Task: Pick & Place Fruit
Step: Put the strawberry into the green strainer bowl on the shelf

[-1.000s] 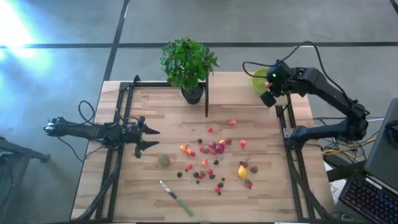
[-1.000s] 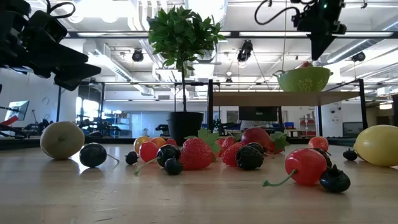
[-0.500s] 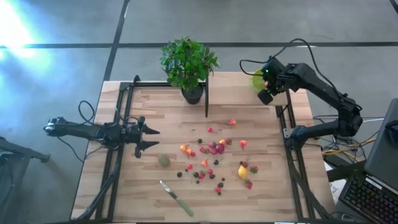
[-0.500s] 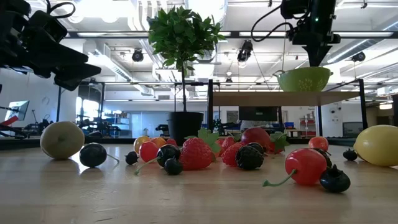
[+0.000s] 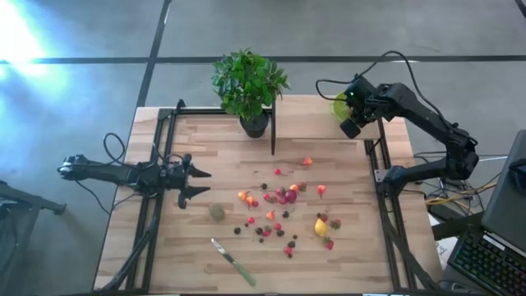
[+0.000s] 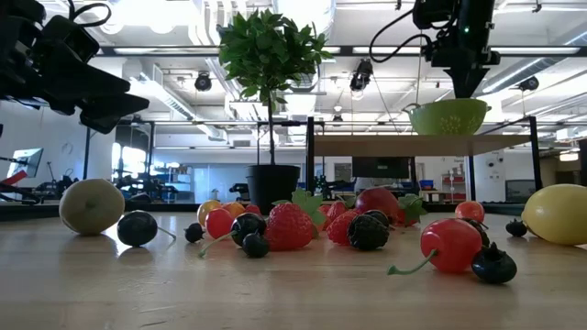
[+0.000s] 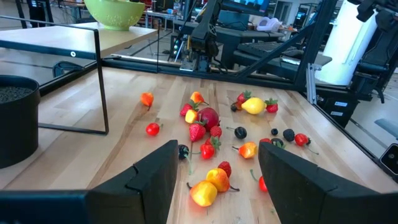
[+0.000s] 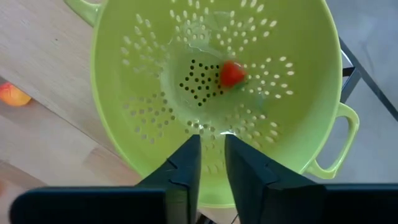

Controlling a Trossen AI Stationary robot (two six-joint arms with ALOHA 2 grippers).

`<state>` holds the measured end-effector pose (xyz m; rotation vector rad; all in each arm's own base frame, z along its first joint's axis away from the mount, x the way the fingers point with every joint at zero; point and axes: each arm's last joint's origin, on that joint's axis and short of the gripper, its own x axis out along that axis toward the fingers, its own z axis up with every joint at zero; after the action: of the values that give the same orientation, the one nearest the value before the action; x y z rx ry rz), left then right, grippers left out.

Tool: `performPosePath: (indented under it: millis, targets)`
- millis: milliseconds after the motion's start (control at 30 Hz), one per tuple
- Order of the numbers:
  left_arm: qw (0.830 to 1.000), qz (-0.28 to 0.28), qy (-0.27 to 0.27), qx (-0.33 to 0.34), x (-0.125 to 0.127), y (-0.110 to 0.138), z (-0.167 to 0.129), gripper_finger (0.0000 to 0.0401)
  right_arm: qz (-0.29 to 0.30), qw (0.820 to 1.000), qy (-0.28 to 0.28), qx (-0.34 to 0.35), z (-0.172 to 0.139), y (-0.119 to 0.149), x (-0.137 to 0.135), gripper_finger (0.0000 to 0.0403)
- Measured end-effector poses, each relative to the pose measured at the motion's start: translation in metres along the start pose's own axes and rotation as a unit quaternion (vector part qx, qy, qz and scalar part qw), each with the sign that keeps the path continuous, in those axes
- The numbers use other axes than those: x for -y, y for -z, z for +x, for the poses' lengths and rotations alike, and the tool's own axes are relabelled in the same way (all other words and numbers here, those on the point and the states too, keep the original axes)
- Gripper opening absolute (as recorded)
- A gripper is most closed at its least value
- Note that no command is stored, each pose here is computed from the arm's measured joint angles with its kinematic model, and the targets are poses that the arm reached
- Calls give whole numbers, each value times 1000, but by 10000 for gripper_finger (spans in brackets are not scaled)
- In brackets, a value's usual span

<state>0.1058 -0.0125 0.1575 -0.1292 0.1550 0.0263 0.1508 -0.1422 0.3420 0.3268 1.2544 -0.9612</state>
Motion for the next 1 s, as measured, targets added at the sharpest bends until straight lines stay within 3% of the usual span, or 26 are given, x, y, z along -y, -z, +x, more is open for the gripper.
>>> performPosePath:
  millis: [267, 467, 700, 1000]
  targets:
    - [1000, 0, 0, 0, 0, 0, 0, 229, 5, 1000, -6, 29, -17, -3, 4, 121]
    - [1000, 0, 0, 0, 0, 0, 0, 229, -2, 995, -59, 84, -47, -2, -1, 133]
    - [1000, 0, 0, 0, 0, 0, 0, 229, -37, 985, -108, 129, -74, 9, -26, 107]
    - [1000, 0, 0, 0, 0, 0, 0, 229, -107, 971, -176, 121, -86, 38, -77, 59]
